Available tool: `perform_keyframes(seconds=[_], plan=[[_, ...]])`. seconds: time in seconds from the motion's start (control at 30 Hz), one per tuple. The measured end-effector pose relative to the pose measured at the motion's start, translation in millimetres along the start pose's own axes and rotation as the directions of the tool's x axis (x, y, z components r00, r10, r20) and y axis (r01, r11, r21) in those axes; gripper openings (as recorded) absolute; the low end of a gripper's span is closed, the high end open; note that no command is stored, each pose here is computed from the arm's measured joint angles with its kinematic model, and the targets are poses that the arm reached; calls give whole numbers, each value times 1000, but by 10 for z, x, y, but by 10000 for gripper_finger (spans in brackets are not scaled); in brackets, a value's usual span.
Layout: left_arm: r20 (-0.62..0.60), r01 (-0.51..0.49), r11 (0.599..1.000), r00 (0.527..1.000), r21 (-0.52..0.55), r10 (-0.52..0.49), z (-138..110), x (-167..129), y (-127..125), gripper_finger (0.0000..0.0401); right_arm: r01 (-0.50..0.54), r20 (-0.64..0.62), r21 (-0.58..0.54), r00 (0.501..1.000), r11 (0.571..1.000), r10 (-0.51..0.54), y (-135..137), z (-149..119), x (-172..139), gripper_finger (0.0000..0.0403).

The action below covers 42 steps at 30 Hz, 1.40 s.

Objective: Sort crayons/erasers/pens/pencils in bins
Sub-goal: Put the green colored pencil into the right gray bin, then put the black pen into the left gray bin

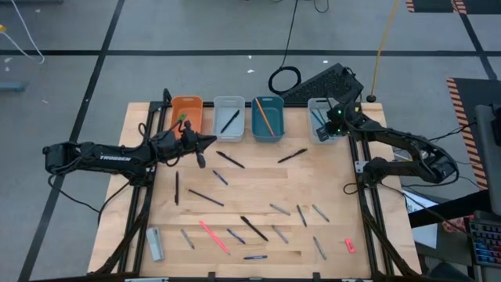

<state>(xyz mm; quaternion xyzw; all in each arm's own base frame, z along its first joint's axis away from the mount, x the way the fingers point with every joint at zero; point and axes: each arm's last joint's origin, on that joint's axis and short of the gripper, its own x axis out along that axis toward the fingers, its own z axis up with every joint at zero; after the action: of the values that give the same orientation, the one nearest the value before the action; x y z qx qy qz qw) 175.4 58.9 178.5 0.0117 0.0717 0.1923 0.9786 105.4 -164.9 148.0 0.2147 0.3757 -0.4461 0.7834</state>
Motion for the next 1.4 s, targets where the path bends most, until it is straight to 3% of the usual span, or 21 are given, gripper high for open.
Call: perform_keyframes(seconds=[0.13,0.33,0.53,0.67,0.8,0.9,1.0,1.13,1.23,1.3,1.4], plan=[[-1,2,1000,1000,-19,-2,-1,0,-1,26,1,0,-12,1000,1000,-1,0,0,0,42],[8,48,999,999,-13,-48,15,-10,-13,26,2,9,-26,1000,1000,-1,-1,7,-16,105],[-51,90,996,995,16,-89,210,-14,-17,26,-3,93,-20,996,1000,5,2,61,-165,153],[-188,106,993,978,55,-94,466,-30,-5,26,-55,189,-29,980,998,59,55,108,-342,143],[-319,129,989,943,75,-99,728,-73,2,26,-136,279,-78,948,988,153,154,123,-496,98],[-385,158,985,915,72,-119,892,-113,-29,26,-225,383,-145,885,964,264,254,32,-507,54],[-427,194,979,892,58,-152,1008,-175,-94,26,-331,498,-216,772,919,395,355,-149,-459,12],[-481,236,972,854,18,-198,1063,-227,-208,26,-419,617,-260,621,870,483,445,-407,-430,8],[-537,255,967,813,-20,-226,1023,-216,-302,26,-452,699,-321,480,832,530,518,-351,-562,2],[-571,265,963,785,-41,-241,998,-161,-378,26,-452,703,-347,455,822,547,556,-352,-593,1],[-654,273,961,718,-52,-239,883,-74,-491,26,-436,672,-395,462,808,578,621,-381,-595,1]])
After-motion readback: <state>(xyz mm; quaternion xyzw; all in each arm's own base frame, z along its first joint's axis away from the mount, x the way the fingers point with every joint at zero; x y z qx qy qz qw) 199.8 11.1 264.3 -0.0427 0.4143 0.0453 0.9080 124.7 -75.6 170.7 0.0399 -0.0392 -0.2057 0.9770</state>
